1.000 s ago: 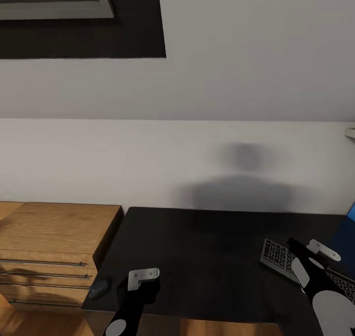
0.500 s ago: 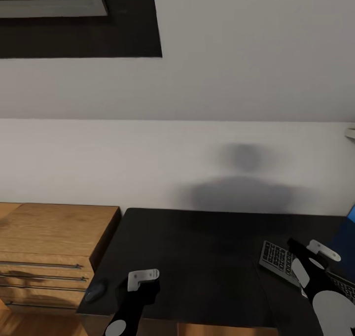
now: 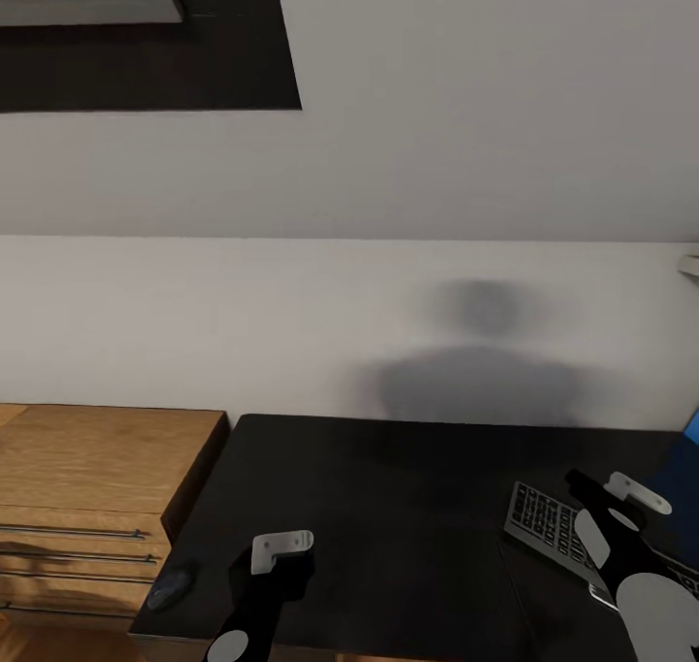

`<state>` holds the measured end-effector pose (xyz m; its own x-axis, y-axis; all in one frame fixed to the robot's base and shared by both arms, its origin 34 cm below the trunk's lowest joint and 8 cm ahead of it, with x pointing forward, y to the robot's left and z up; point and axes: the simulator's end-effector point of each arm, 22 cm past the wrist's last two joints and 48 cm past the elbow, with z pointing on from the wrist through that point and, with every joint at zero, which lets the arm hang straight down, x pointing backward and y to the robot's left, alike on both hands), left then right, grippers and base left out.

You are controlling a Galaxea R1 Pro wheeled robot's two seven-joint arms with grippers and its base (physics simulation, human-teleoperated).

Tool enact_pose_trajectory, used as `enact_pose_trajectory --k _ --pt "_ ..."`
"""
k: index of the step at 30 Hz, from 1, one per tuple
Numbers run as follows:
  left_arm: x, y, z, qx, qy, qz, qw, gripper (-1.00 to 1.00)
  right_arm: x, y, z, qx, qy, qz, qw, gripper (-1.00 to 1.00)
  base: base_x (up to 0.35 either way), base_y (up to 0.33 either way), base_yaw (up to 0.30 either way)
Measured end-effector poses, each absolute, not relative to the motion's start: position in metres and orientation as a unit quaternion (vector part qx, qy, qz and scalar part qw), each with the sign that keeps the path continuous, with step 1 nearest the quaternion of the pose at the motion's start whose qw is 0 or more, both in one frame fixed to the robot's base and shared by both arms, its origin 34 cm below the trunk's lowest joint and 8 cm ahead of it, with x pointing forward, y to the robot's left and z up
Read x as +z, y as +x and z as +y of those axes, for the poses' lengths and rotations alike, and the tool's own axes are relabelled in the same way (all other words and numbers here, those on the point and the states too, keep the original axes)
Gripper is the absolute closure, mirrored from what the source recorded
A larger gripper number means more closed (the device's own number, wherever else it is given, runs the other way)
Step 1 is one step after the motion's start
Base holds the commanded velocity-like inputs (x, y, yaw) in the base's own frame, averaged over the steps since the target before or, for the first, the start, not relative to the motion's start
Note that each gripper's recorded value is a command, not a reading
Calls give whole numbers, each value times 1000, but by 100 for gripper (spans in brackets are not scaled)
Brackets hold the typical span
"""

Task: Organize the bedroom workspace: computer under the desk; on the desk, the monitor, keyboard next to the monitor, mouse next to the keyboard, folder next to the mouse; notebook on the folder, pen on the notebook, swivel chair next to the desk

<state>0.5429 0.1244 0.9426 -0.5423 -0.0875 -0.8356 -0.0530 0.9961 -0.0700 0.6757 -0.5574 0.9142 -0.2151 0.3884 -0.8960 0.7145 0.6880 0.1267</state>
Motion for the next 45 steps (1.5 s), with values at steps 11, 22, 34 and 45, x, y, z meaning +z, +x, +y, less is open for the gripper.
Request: enact_pose_trajectory --k 11,22,34,45 --pt "943 543 125 -18 -40 878 477 -100 897 659 -570 -178 364 778 480 -100 55 -102 0" --pt "947 546 123 -22 -45 874 483 -100 876 624 -603 -213 366 808 409 -100 3 -5 0" --pt "935 549 131 -6 -55 875 482 -100 854 616 -606 -216 367 825 372 -100 0 0 0" --pt "924 551 133 -1 -58 875 481 -100 841 617 -605 -215 367 827 367 -100 0 0 0"
